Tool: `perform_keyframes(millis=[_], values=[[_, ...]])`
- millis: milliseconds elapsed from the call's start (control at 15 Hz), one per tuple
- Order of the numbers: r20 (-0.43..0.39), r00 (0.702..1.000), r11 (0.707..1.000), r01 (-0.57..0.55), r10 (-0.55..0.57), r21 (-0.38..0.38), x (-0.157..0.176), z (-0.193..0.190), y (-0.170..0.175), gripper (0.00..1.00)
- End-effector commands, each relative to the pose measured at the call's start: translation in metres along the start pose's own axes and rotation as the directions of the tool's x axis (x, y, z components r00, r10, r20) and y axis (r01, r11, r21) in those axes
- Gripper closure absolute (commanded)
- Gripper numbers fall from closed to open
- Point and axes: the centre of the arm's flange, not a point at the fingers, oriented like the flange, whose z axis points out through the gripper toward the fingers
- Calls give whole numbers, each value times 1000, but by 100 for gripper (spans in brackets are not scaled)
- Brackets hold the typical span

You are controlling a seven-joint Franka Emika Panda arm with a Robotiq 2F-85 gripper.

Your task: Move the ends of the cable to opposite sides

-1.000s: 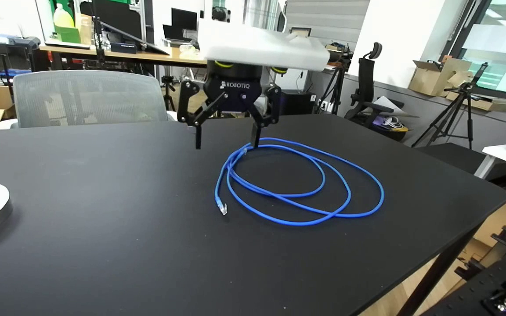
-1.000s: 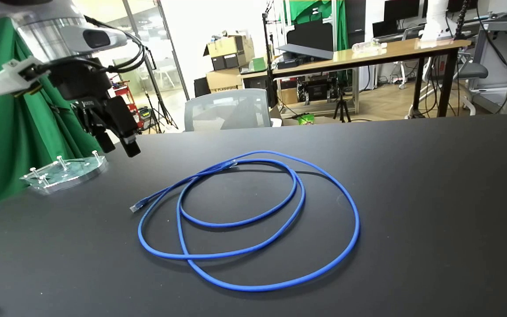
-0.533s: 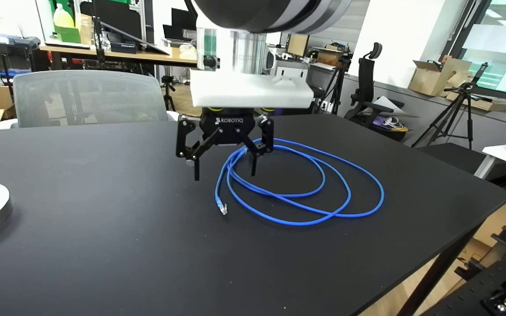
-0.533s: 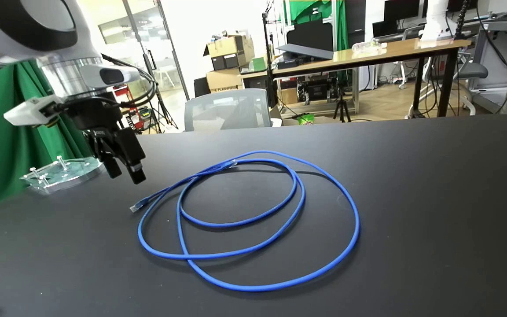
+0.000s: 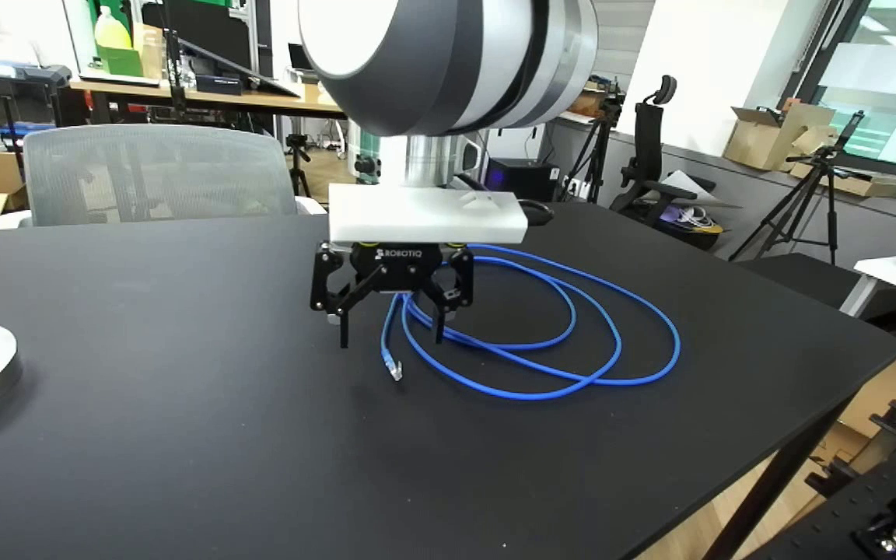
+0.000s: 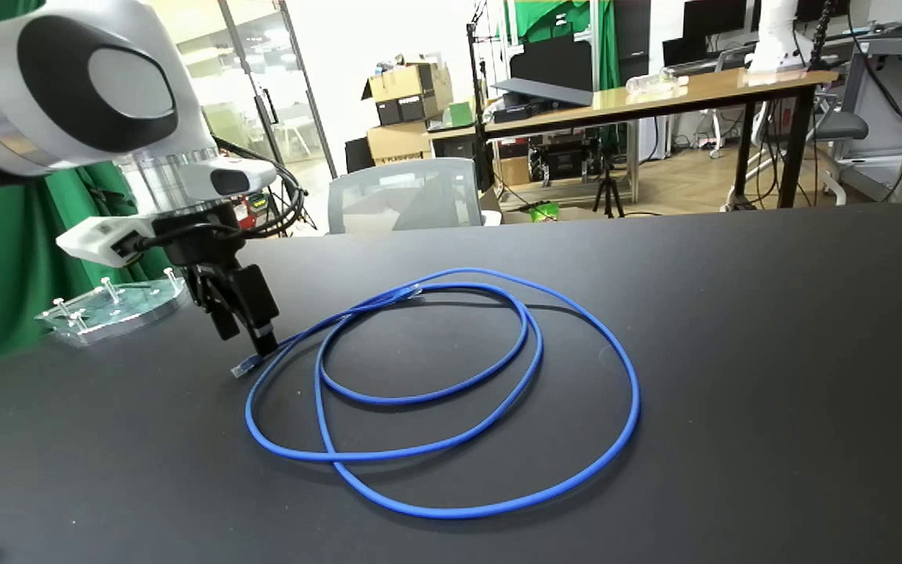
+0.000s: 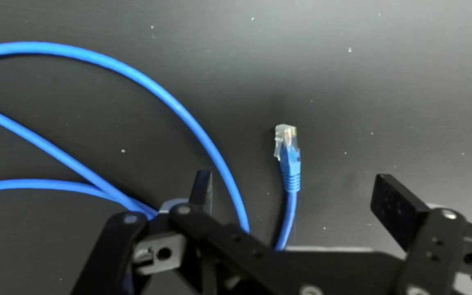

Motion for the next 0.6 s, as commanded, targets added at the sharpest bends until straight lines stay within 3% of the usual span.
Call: perform_keyframes(millis=[0,200,267,333,533], values=[[-20,1000,999,-21,22,25,18,6,-11,0],[-28,999,999,-25,26,39,28,9,-16,0],[-30,999,999,-25,26,45,31,9,-18,23],[-33,999,999,-23,24,47,33,10,-19,25],[-40,999,998,-16,18,56,37,12,-21,47]])
